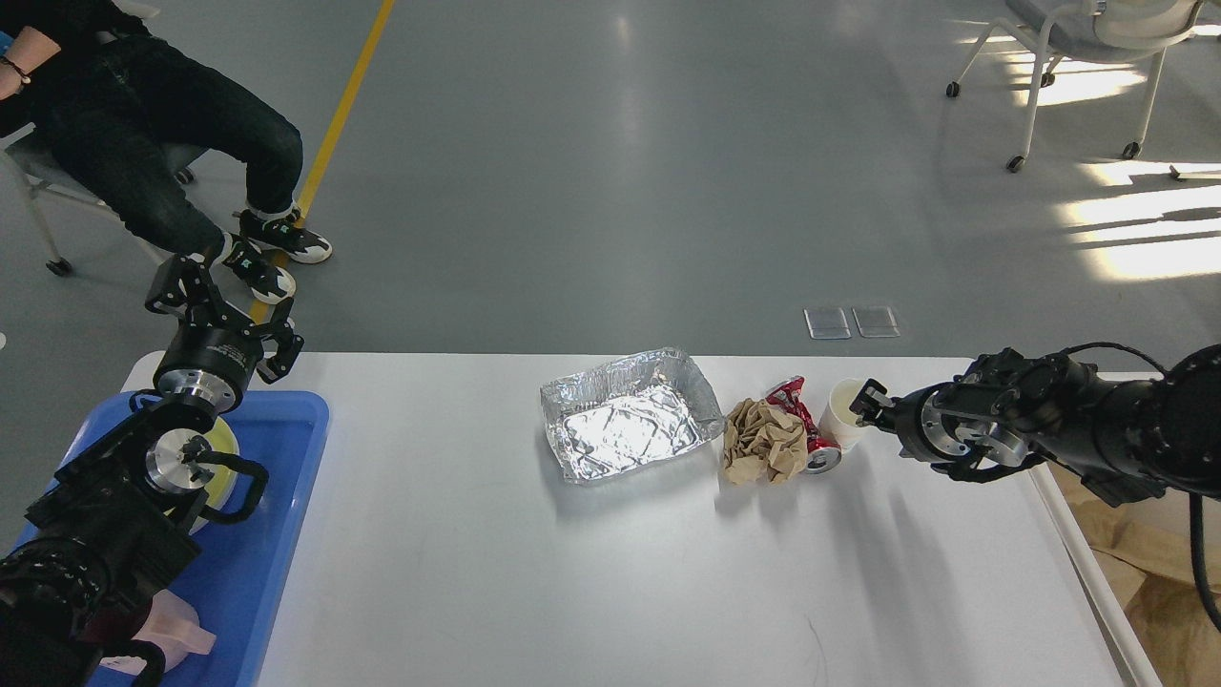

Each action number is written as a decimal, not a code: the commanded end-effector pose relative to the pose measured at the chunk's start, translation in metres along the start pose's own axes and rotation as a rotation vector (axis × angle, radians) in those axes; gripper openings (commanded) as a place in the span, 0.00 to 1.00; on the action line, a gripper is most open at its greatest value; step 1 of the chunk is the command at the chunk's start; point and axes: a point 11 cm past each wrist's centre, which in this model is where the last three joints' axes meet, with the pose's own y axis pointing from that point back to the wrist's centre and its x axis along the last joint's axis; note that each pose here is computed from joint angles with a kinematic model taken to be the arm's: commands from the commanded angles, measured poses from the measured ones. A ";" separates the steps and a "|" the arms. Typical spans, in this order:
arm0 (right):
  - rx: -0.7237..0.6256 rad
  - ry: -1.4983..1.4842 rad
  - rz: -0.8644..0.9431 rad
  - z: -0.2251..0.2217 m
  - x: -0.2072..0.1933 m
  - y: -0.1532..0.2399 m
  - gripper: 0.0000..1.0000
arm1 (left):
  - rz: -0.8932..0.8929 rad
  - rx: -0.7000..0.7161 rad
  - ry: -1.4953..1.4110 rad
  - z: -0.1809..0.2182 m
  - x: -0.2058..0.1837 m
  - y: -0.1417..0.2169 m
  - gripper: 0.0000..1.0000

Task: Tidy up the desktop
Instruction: 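Lower the right gripper onto the white paper cup and close it, then lift the paper cup with the right gripper and drop it into the bin, then move the right gripper over to the foil tray, then grasp the edge of the foil tray with the right gripper, then lift the foil tray with the right gripper and drop it into the bin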

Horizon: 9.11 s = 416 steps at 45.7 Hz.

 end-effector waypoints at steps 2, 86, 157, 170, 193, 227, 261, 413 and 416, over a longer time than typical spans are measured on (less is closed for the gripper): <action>-0.001 -0.007 -0.001 0.003 -0.002 -0.003 0.33 | 0.000 0.001 0.000 0.000 0.000 0.000 0.99; 0.000 -0.330 0.238 0.105 0.166 0.140 0.00 | 0.000 -0.001 0.000 0.000 0.000 0.000 0.99; 0.108 0.289 -0.117 -0.130 0.055 0.155 1.00 | 0.000 -0.001 0.000 0.000 0.000 0.000 0.99; 0.185 0.461 -0.303 -0.177 0.028 0.253 1.00 | 0.000 -0.001 0.000 0.000 0.000 0.000 0.99; 0.261 0.189 -0.386 -0.150 -0.061 0.129 1.00 | 0.000 0.001 0.000 0.000 0.000 0.000 0.99; 0.281 -0.259 -0.254 -0.145 -0.145 0.025 1.00 | 0.000 -0.001 0.000 0.000 0.000 0.000 0.99; 0.245 -0.325 -0.134 -0.142 -0.166 -0.011 0.39 | 0.000 0.001 0.000 0.000 0.000 0.000 0.99; -0.033 -0.250 0.375 0.073 0.181 0.099 1.00 | 0.000 -0.001 0.000 0.000 0.000 0.000 0.99; -0.017 -0.153 0.360 0.033 0.174 0.098 1.00 | 0.000 -0.001 0.000 0.000 0.000 0.000 0.99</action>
